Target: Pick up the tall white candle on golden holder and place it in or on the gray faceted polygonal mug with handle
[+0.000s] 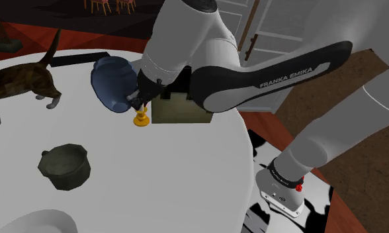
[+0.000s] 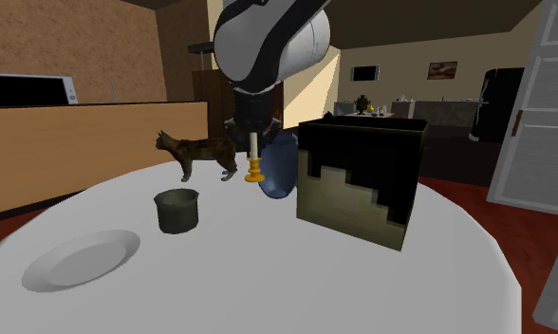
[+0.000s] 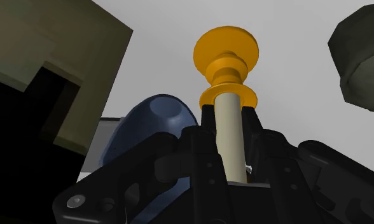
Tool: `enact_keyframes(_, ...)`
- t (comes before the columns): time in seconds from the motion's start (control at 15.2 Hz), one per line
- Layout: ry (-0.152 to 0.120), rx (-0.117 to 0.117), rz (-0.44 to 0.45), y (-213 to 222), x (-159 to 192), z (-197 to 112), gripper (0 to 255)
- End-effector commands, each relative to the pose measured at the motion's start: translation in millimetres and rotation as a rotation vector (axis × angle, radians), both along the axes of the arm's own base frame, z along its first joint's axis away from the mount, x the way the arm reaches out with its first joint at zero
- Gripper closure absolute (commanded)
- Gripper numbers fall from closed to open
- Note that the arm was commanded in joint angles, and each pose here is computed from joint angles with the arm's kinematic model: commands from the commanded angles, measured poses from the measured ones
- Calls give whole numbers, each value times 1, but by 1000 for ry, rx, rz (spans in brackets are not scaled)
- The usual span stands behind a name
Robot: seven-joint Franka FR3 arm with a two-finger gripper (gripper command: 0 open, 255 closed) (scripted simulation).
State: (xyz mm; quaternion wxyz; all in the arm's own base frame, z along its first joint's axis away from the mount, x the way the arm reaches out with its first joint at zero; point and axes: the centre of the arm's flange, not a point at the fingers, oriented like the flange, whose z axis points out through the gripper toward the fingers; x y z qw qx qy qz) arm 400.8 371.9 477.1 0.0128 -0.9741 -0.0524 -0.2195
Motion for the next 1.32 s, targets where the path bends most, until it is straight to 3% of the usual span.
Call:
enact_keyframes(0.0, -1, -1, -1, 18, 7, 2, 255)
enact_keyframes(1.12, -1, -1, -1, 237, 69, -2, 255)
enact_keyframes(1.25, -1, -1, -1, 237, 69, -12, 255)
